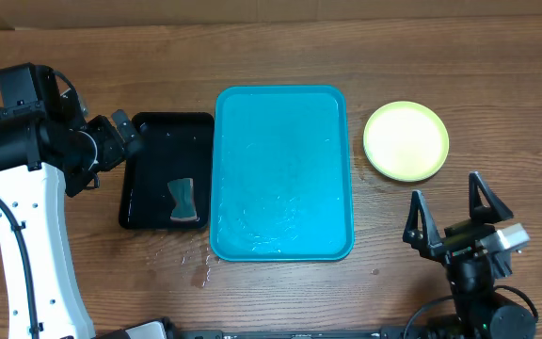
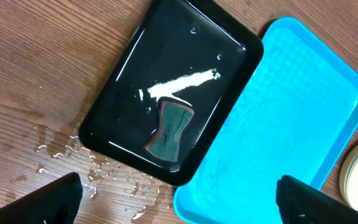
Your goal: Clean dirty plates on tray and stack at the side
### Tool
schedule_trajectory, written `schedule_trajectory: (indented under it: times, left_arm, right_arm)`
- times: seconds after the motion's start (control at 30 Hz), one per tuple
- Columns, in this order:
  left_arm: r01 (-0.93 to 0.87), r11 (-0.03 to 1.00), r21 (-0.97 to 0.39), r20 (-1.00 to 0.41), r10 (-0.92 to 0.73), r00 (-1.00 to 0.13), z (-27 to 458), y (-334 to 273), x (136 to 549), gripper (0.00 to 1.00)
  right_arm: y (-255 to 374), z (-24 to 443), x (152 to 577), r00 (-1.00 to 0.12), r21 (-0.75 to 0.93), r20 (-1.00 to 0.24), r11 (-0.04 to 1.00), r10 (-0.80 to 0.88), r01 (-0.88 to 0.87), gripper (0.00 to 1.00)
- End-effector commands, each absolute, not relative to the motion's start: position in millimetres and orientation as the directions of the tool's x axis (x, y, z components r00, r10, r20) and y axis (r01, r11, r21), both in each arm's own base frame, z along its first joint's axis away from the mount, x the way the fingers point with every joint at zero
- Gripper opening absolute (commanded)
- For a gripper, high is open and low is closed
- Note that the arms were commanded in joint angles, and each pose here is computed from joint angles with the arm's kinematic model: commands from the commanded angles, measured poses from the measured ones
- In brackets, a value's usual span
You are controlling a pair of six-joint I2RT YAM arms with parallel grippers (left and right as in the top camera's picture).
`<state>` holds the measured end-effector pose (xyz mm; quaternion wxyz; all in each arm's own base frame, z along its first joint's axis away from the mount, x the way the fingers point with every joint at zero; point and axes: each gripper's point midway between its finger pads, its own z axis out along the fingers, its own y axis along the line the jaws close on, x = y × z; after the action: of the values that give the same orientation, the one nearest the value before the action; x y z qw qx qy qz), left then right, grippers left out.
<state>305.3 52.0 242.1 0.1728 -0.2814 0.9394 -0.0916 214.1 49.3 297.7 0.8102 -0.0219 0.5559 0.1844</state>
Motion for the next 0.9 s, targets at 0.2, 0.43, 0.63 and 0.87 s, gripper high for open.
schedule_trajectory:
  times: [0.2, 0.43, 0.63, 0.87]
  left_arm:
    - [-0.51, 0.817, -0.268, -0.268, -0.572, -0.775, 240.8, 52.1, 306.0, 1.0]
    - [-0.51, 0.817, -0.268, -0.268, -0.572, -0.775, 240.8, 52.1, 306.0, 1.0]
    - [-0.51, 0.817, -0.268, -0.268, -0.572, -0.775, 240.8, 52.1, 306.0, 1.0]
    - [-0.51, 0.817, -0.268, -0.268, -0.572, -0.775, 240.8, 52.1, 306.0, 1.0]
  right_arm:
    - [47.0, 251.1, 229.8, 0.232, 0.21, -0.931, 0.934, 0.281, -0.289, 1.0]
    - [47.9, 218.0, 237.8, 0.111, 0.23, -0.958, 0.938, 0.266, -0.26, 1.0]
    - [48.5, 173.0, 241.5, -0.063, 0.237, -0.971, 0.947, 0.229, -0.218, 1.0]
    - [54.4, 172.0, 240.0, 0.006, -0.075, -0.997, 0.962, -0.076, -0.261, 0.99]
